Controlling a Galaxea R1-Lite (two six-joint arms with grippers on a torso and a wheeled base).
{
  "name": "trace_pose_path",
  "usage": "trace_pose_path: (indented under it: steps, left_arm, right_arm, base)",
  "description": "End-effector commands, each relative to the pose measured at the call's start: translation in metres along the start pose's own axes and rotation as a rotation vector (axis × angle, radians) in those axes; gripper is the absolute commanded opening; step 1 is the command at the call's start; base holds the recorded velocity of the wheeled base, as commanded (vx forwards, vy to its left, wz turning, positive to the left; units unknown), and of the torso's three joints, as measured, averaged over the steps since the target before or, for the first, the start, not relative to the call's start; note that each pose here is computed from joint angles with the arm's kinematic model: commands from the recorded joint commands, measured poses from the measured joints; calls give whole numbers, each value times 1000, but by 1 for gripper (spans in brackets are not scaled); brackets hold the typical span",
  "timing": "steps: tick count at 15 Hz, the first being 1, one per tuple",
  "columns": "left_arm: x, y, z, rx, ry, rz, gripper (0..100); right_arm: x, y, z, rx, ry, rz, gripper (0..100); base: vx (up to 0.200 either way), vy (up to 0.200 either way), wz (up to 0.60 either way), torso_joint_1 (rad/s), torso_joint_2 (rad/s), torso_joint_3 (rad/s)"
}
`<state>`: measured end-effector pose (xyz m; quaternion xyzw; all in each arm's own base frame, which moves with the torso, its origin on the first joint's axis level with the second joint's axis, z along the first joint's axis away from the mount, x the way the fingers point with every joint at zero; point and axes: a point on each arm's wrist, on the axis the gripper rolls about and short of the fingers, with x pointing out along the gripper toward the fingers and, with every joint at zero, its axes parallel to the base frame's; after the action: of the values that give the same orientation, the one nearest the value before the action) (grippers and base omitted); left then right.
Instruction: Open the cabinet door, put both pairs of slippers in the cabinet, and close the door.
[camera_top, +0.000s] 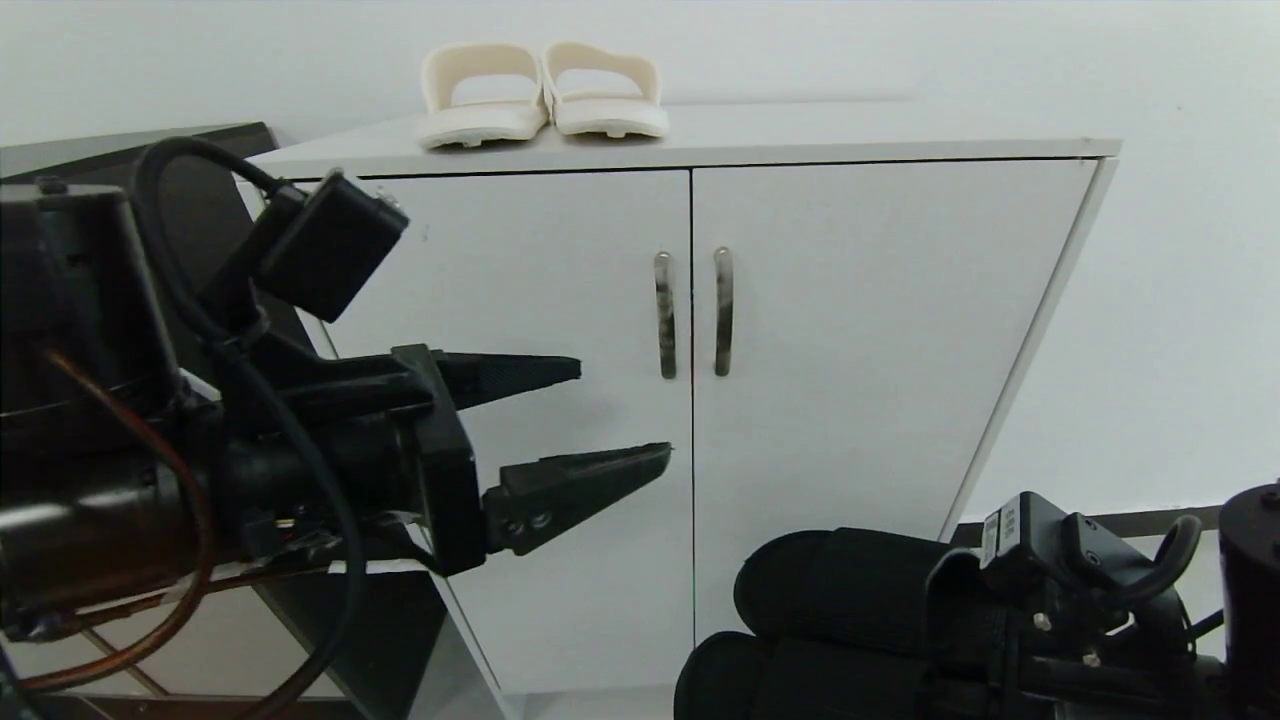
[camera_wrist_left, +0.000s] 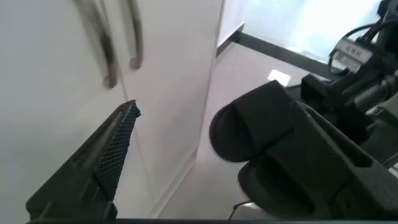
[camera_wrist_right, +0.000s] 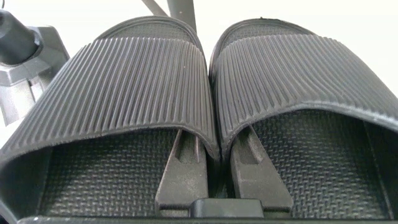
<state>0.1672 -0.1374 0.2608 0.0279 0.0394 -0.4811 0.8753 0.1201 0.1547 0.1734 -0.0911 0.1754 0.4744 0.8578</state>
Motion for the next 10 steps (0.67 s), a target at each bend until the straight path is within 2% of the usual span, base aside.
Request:
trace_pose_path:
  steps: [1, 2, 3, 4, 5, 6, 8, 10]
  left_arm:
    - [27, -4, -1, -24, 28, -48, 100]
    - [31, -3, 2, -45, 23, -54, 100]
    - [31, -3, 2, -45, 23, -54, 100]
    - [40, 0, 10, -85, 3, -64, 100]
    - [43, 0, 12, -94, 1, -72, 100]
    - [54, 3, 14, -135, 4, -127, 100]
    - [71, 7, 16, -193, 0, -158, 100]
    - [91, 3, 14, -249, -34, -184, 100]
  right_arm:
    - [1, 0, -1, 0, 6, 1, 0]
    - [1, 0, -1, 0, 6, 1, 0]
    - [1, 0, -1, 0, 6, 1, 0]
    - [1, 0, -3, -1, 12, 2, 0]
    - [2, 0, -3, -1, 14, 2, 0]
    - [2, 0, -4, -3, 20, 2, 0]
    - [2, 0, -5, -3, 23, 2, 0]
    - [4, 0, -7, -2, 34, 4, 0]
  base:
    - [0, 0, 0, 0, 0, 0]
    - [0, 0, 0, 0, 0, 0]
    - [0, 0, 0, 0, 0, 0]
    - [0, 0, 0, 0, 0, 0]
    - [0, 0, 0, 0, 0, 0]
    - [0, 0, 0, 0, 0, 0]
    - [0, 0, 0, 0, 0, 0]
    - [0, 0, 0, 0, 0, 0]
